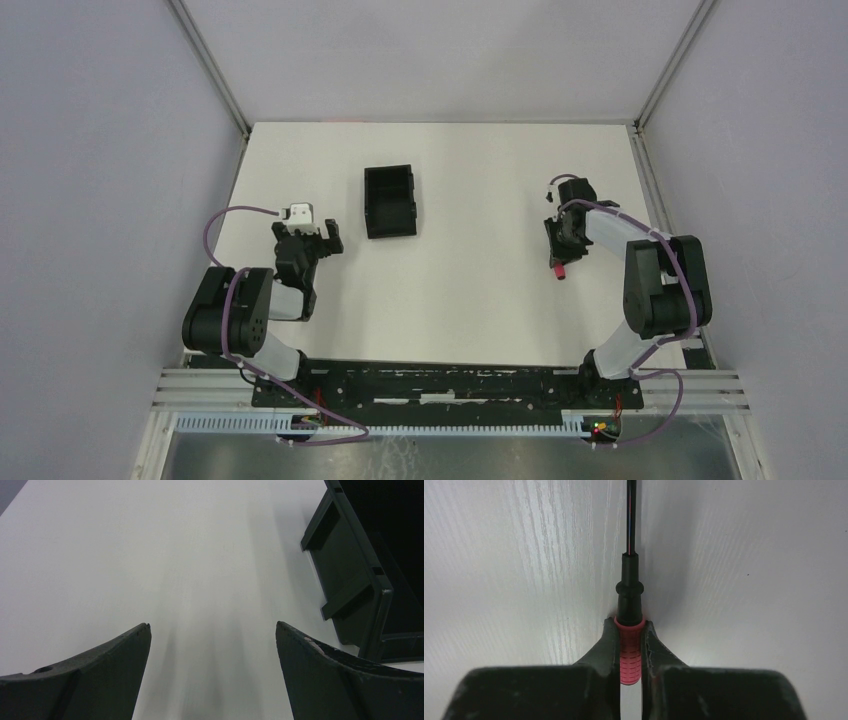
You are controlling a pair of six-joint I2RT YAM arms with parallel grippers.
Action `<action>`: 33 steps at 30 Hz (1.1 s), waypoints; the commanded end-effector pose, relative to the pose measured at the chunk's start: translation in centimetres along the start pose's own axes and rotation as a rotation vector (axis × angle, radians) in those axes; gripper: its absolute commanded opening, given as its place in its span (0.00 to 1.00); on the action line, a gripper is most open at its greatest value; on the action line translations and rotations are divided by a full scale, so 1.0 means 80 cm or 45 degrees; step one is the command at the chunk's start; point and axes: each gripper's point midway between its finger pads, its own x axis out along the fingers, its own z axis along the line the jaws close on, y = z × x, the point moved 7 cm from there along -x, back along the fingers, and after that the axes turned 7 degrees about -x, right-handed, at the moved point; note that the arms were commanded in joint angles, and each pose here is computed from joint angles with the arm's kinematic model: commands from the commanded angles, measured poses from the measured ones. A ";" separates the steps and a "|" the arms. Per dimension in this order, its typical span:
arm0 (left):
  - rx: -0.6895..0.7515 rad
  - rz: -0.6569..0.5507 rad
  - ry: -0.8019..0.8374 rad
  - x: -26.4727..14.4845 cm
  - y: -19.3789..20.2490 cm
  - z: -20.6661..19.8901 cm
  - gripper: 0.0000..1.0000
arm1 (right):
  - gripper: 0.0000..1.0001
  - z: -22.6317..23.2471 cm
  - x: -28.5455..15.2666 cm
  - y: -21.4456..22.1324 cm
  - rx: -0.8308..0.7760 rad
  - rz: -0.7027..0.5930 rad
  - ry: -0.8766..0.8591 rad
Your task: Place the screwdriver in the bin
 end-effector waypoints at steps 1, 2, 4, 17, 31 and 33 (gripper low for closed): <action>0.017 -0.068 0.011 0.006 -0.016 -0.001 1.00 | 0.00 0.000 0.000 -0.020 -0.017 0.007 -0.041; 0.016 -0.068 0.011 0.006 -0.016 -0.001 1.00 | 0.00 -0.002 -0.009 -0.029 -0.019 0.002 -0.036; 0.017 -0.067 0.012 0.006 -0.016 -0.001 1.00 | 0.00 -0.008 -0.035 -0.053 -0.027 -0.004 -0.025; 0.017 -0.068 0.012 0.006 -0.016 -0.001 1.00 | 0.00 -0.003 -0.091 -0.146 0.146 -0.185 -0.127; 0.015 -0.067 0.008 0.006 -0.016 0.000 1.00 | 0.00 0.306 -0.139 -0.286 -0.134 -0.818 -0.652; 0.017 -0.067 0.010 0.006 -0.016 -0.001 1.00 | 0.00 0.341 -0.141 -0.292 -0.215 -0.894 -0.649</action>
